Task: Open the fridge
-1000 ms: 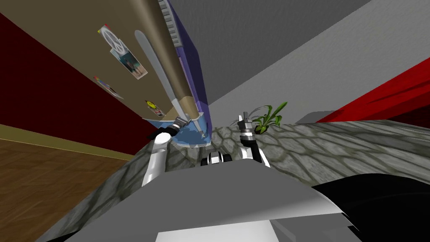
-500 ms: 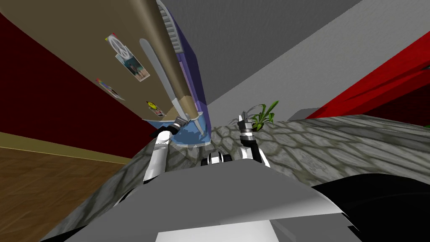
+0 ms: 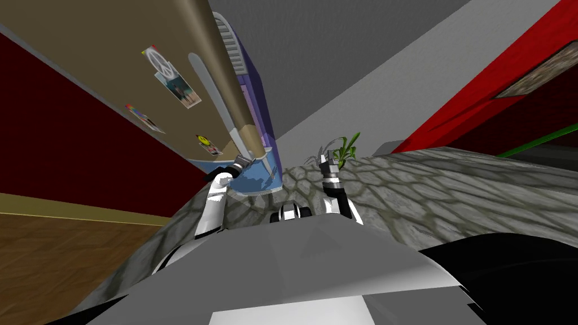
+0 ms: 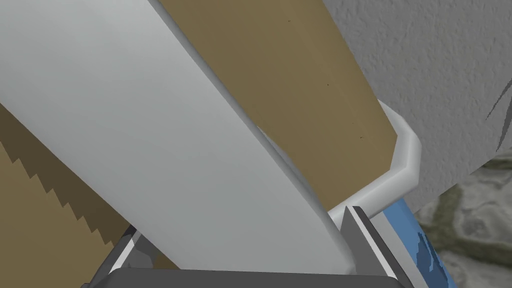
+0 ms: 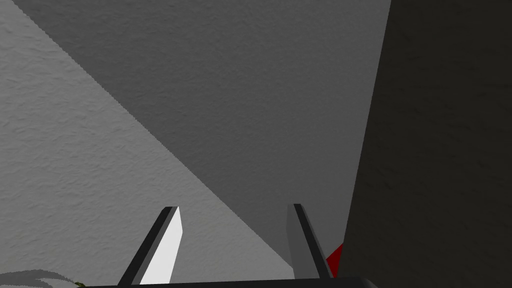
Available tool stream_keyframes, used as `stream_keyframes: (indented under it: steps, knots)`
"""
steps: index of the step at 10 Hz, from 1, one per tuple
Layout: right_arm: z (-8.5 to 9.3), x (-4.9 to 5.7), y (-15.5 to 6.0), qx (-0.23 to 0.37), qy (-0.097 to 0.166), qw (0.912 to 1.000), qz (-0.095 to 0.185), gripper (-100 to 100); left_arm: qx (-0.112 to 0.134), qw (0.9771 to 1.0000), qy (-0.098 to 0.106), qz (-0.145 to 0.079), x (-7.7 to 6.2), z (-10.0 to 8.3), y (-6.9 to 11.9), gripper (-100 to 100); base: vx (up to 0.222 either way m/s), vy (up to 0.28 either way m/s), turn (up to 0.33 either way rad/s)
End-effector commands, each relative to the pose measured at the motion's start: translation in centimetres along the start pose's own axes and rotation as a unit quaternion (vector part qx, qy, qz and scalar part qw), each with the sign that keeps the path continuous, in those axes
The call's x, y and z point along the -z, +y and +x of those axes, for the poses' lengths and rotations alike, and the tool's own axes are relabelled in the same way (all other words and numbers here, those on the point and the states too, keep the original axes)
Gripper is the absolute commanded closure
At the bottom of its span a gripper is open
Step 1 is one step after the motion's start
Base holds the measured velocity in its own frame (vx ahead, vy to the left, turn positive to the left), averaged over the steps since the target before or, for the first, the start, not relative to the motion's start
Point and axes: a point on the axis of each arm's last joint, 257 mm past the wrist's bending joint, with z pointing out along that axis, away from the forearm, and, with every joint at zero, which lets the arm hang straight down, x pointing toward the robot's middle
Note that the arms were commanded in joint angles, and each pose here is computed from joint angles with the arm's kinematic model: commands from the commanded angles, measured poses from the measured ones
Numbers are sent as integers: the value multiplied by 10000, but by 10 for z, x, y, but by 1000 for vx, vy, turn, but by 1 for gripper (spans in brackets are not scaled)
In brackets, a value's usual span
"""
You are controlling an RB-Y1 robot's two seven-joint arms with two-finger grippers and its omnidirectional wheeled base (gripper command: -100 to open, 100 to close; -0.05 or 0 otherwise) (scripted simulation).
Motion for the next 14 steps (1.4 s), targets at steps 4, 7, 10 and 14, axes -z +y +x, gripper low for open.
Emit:
stream_keyframes:
  steps: [4, 7, 10, 14]
  knots:
    - [0, 0, 0, 0, -2, 10000, 3, 0, 9, 9993, -214, 296, -10, -25, -26, 100, -58, 21, -9]
    - [0, 0, 0, 1, 0, 10000, 1, 0, -109, 9983, -145, 545, -25, -13, -53, 100, -252, 119, -293]
    - [0, 0, 0, 1, -2, 10000, 4, 0, -162, 9976, -221, 641, -38, -16, -68, 100, -99, 21, -99]
    - [0, 0, 0, 1, -2, 10000, 4, 0, -222, 9947, -381, 928, -48, -28, -97, 100, -216, 80, -204]
